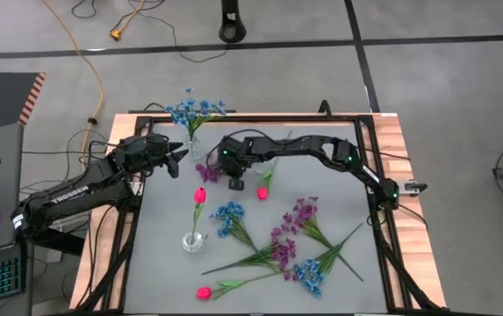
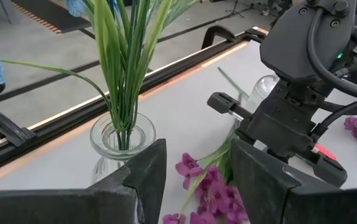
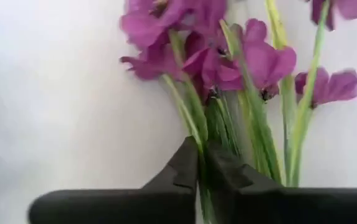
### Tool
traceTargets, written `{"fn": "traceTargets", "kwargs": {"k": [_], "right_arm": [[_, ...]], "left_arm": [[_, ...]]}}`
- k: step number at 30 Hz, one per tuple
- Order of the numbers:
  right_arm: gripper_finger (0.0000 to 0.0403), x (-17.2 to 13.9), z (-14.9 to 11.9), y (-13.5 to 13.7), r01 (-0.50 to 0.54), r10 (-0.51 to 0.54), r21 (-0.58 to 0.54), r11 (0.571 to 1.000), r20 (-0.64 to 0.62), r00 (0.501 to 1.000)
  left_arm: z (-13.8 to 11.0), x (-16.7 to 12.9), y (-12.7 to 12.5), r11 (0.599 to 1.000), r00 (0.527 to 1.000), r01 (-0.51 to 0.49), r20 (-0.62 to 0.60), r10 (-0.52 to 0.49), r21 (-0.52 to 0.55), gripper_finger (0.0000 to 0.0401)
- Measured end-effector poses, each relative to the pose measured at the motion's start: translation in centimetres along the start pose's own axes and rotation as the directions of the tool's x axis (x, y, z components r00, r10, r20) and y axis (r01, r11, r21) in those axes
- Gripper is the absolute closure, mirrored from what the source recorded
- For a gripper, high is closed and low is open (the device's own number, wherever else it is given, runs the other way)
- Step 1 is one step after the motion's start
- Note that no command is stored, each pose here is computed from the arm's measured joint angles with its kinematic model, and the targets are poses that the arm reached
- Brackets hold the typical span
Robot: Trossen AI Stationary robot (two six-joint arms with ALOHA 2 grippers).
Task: Sort flowers into vase by color
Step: Put the top violet flower into the top right transparent vase
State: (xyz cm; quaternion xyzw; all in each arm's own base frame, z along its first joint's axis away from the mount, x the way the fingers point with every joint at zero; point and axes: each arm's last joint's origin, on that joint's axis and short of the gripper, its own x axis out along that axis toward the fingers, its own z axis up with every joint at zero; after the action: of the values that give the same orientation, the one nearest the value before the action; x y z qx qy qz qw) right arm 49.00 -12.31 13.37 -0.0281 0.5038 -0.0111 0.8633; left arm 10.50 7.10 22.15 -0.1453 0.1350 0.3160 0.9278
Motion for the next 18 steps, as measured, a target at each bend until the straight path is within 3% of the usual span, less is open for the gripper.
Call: {"fn": "traceTargets", "kwargs": {"k": [3, 9, 18], "right_arm": [[0.0375, -0.3, 0.0, 0.0, -0.001, 0.001, 0.001, 1.000, -0.004, 1.000], [0.0364, -1.6, 0.3, 0.0, 0.002, -0.002, 0.018, 1.000, -0.006, 1.000], [0.0374, -5.6, 1.6, 0.0, 0.012, -0.013, 0.017, 1.000, 0.047, 0.999]], "left_arm": [[0.0, -0.1, 0.0, 1.000, 1.000, 0.001, 0.007, -0.001, -0.006, 0.0237], [0.1, -0.1, 0.0, 1.000, 1.000, 0.002, 0.011, -0.002, -0.006, 0.0237], [0.1, -0.1, 0.0, 1.000, 1.000, 0.003, 0.010, -0.003, -0.006, 0.0237]]}}
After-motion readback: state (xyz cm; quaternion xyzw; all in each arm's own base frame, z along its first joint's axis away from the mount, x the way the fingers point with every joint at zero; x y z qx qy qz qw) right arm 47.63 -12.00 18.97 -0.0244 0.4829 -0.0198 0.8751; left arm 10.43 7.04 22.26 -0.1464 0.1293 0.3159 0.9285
